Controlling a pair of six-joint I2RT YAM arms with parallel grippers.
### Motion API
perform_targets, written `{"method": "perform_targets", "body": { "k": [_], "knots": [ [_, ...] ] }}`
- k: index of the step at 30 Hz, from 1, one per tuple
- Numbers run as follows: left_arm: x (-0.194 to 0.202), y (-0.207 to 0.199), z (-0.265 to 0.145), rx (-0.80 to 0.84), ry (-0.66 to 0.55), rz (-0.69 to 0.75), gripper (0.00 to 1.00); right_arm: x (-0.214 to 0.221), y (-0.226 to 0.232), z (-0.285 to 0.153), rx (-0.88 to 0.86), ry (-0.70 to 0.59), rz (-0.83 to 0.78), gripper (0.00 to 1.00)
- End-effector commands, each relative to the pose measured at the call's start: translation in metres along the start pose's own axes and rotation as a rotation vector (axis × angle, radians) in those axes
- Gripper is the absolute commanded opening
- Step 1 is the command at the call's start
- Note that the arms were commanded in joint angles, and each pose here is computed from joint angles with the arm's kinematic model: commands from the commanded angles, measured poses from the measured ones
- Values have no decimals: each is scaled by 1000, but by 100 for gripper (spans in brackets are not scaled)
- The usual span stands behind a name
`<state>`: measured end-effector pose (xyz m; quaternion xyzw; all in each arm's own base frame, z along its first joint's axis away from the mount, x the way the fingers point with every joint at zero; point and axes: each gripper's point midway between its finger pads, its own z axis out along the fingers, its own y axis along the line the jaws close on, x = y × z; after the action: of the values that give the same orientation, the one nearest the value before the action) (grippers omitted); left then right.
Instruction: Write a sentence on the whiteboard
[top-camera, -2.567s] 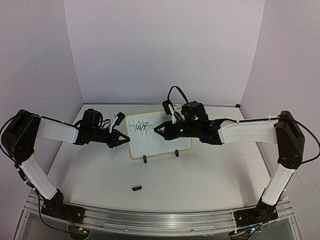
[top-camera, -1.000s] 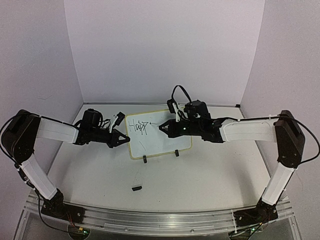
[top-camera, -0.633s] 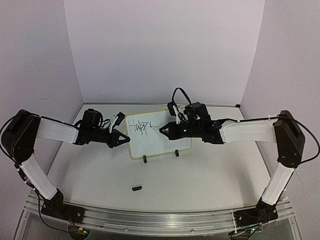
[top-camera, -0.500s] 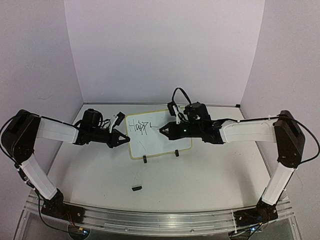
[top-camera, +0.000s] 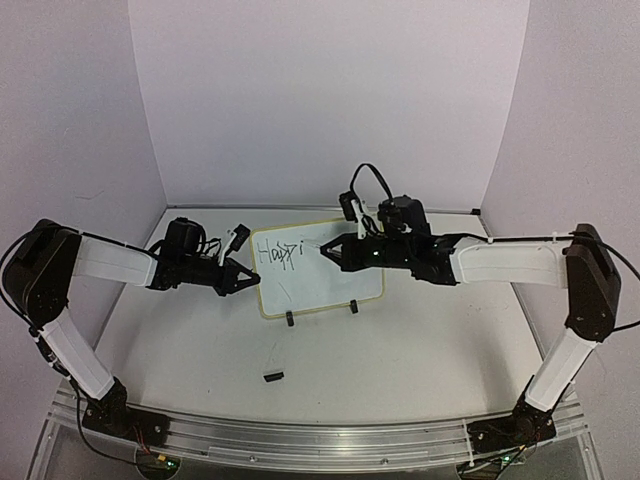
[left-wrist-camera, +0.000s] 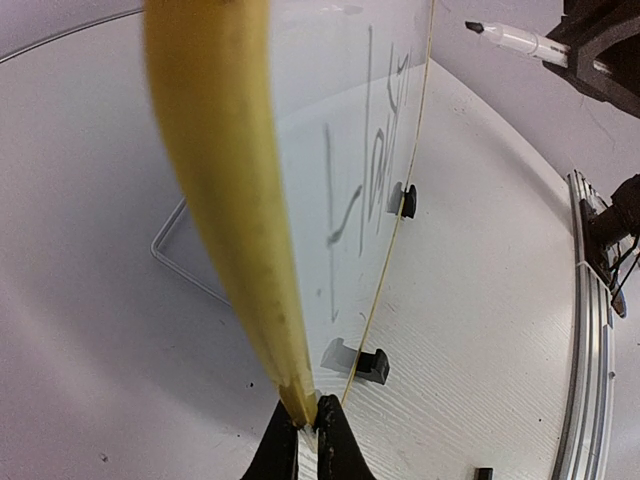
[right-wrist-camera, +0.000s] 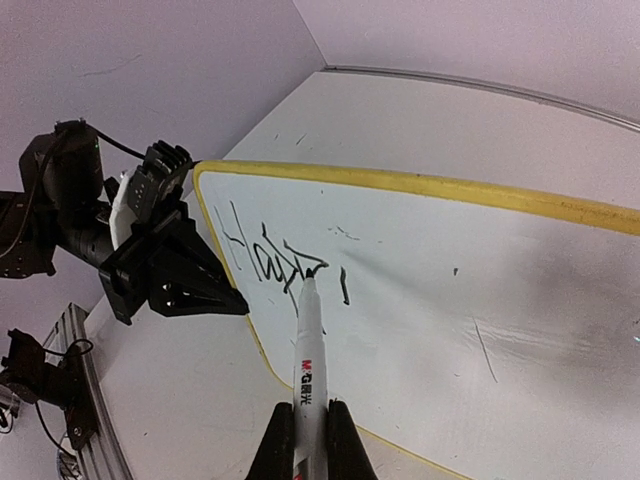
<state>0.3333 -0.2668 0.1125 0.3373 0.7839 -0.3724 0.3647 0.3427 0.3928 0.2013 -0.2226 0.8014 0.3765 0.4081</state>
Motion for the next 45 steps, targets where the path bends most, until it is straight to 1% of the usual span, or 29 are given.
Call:
{"method": "perform_targets", "body": {
  "k": [1,11,15,18,23,28,33,45],
  "knots": [
    [-5,17,-1,-100,13,35,0,-27,2,-1,16,-74,-33,0],
    [-4,18,0,-102,16,33,0,-25,-2,17,17,-58,-44,0],
    [-4,18,0,-104,18,33,0,-22,-8,19,43,-58,-37,0],
    [-4,18,0,-105,18,35,0,-22,-7,17,40,-59,-37,0],
    [-3,19,0,-105,19,34,0,-27,6,-1,-14,-84,-51,0],
    [-3,19,0,-106,18,33,0,-20,-1,-9,20,-83,-37,0],
    [-4,18,0,-105,18,32,0,-9,-10,0,46,-58,-30,0],
    [-4,19,0,-107,20,32,0,-1,-25,14,102,-39,-24,0]
  ]
}}
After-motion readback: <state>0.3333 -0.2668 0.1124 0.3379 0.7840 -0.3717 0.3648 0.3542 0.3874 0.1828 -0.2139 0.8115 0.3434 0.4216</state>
